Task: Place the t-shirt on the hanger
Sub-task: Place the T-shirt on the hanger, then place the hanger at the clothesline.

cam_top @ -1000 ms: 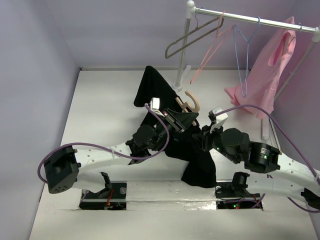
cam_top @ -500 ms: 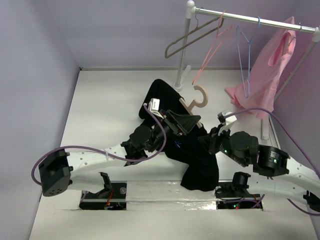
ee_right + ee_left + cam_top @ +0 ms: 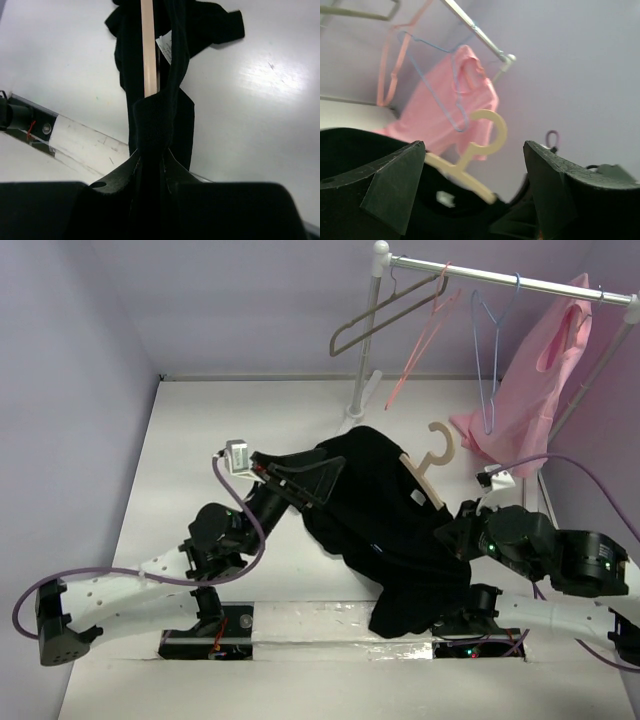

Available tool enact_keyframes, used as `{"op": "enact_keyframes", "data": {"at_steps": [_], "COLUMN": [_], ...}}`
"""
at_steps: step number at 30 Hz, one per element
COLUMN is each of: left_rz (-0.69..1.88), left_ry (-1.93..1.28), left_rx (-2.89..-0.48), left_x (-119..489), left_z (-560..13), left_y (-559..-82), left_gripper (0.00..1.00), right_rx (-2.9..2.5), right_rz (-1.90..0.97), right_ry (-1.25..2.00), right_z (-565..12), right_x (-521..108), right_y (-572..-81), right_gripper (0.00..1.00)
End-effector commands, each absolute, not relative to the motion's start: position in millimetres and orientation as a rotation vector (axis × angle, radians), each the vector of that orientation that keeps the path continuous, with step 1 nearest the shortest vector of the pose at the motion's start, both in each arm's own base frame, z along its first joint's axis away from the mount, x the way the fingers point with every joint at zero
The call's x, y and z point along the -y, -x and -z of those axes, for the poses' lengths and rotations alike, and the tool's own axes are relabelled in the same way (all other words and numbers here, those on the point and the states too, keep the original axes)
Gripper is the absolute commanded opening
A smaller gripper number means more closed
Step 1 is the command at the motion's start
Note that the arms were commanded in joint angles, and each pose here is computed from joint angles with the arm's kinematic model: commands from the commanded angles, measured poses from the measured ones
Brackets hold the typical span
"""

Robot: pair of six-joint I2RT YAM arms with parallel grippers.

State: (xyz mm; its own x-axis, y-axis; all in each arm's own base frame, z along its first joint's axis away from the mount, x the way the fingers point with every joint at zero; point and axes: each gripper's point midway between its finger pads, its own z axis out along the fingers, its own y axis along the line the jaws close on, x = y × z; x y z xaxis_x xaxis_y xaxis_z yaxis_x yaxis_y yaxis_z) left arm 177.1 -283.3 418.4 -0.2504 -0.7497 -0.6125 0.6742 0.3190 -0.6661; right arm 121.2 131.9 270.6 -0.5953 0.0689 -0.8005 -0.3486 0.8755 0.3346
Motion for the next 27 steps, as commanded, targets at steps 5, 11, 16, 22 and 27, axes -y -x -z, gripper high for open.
{"op": "enact_keyframes", "data": {"at_steps": [5, 11, 16, 22, 27], "left_rz": [1.082, 0.965, 0.89, 0.844, 0.854], "left_ry": [0.061, 0.026, -0.016, -0.008, 0.008], "left_rx": [-1.328, -1.424, -1.45, -1.46, -1.445], "left_x": [247, 241, 236, 224, 222], "left_z": [-374, -330, -319, -304, -304], "left_y": [-189, -194, -196, -197, -199], "left_gripper": [0.77, 0.8, 0.9, 0.99, 0.99], "right_rx": [-2.262, -2.201, -2.179, -2.146, -2.165], "right_rz": [-0.385, -0.355, -0.287, -0.131, 0.047], "right_ry": [-0.138, -0.266, -0.321, -0.375, -0.43], "right_z": [-257, -263, -260, -264, -260], "right_x": [-79, -64, -63, -62, -50], "right_y": [-117, -124, -133, -152, -166], "right_gripper": [0.0, 0.0, 0.0, 0.0, 0.0]}}
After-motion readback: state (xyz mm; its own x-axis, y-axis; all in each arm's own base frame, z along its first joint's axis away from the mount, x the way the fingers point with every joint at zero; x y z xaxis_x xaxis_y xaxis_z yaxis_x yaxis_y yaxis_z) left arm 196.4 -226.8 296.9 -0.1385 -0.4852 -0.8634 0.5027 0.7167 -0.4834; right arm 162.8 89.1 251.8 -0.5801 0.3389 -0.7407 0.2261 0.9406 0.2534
